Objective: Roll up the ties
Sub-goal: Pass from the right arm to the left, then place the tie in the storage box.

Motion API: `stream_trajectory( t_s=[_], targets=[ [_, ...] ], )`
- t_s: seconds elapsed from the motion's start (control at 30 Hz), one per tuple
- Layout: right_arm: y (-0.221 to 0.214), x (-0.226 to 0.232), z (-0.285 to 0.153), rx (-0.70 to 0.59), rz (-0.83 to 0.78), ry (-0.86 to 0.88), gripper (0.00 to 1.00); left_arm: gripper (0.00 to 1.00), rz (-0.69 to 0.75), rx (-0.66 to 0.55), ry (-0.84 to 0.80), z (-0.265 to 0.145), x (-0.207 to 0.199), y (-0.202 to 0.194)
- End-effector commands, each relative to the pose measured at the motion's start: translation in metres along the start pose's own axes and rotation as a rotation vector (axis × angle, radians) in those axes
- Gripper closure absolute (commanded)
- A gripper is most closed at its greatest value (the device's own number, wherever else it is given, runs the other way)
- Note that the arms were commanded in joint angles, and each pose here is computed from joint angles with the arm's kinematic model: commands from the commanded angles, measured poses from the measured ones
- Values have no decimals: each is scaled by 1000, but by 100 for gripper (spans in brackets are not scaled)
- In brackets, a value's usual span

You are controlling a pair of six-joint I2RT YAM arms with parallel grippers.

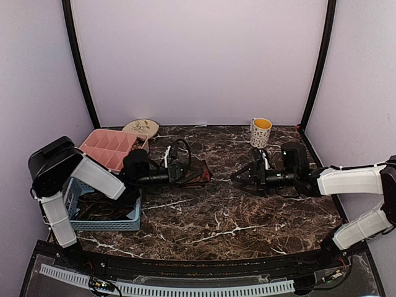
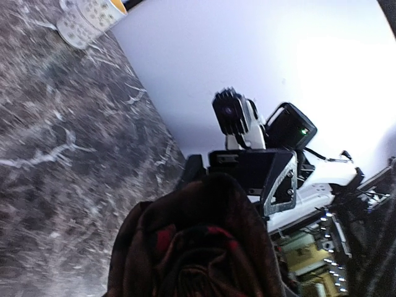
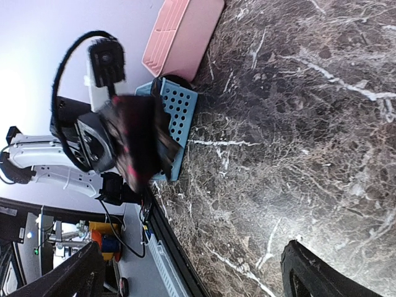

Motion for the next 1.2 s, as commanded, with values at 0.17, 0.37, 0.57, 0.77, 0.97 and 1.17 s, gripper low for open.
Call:
stream_trajectory(
  t_s=[0.17,0.37,0.57,0.77,0.97,1.17],
  targets=[
    [8,-1,-8,-13,-41,-57,2,67,120,157,600,-110,28,94],
    [7,-1,-5,11,-33,-43,3,67,201,243,917,-172,39,152],
    [6,-3,-4,16,-25,-37,3,70,154,324,1115,-219,65,167],
    [3,-7,1,35,-2,-12,3,72,108,371,1258,-265,85,166],
    [4,-8,3,41,-3,-12,3,73,2,308,1285,-287,92,164],
    [8,-10,5,35,-10,-34,3,72,68,200,1283,-287,71,177]
  ],
)
Point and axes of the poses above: each gripper's point midway between its finger pads, its own z axis out along the fingers, its own x axis along the line the jaws close on, y = z × x, the point moved 4 cm from there along -z, back along the fingers, and after that the axes turned 6 degrees about z, right-handed, at the moved point
